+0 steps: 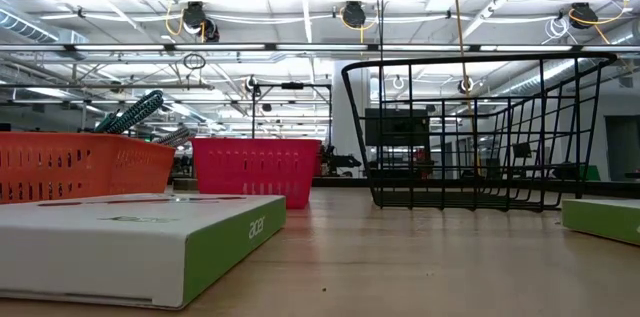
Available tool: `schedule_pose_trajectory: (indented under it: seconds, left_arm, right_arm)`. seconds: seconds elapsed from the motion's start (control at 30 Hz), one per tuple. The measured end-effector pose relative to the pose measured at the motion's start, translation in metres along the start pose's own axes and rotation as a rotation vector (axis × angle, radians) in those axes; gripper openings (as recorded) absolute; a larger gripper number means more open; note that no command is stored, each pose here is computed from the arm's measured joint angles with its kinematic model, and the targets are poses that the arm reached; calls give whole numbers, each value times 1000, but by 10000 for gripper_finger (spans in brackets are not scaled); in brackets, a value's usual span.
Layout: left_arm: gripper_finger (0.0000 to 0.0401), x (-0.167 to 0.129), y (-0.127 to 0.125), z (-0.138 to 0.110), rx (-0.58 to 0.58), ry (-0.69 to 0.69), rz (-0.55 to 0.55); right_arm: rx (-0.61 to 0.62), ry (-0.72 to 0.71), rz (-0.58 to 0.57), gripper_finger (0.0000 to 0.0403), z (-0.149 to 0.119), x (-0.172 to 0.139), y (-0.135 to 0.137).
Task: Pick and place items into bin
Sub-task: Put the charger adapter into the red bin
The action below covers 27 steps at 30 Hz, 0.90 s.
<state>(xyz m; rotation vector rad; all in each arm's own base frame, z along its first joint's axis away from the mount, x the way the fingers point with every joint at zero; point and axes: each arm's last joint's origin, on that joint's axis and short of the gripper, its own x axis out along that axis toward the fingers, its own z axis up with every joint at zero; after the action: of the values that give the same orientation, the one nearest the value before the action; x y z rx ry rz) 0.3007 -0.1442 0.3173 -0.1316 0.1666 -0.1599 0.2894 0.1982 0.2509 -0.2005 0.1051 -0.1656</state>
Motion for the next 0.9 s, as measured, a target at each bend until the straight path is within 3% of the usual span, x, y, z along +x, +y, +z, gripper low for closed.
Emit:
schedule_pose_trajectory:
  seconds: [0.33,0.9]
  left_arm:
    - [271,-1,1,-5,78,45,65]
    - [271,7,8,-9,72,52,88]
  right_arm:
    - [39,-7,33,145,0,12,-11]
    - [69,-69,69,146,6,18,-17]
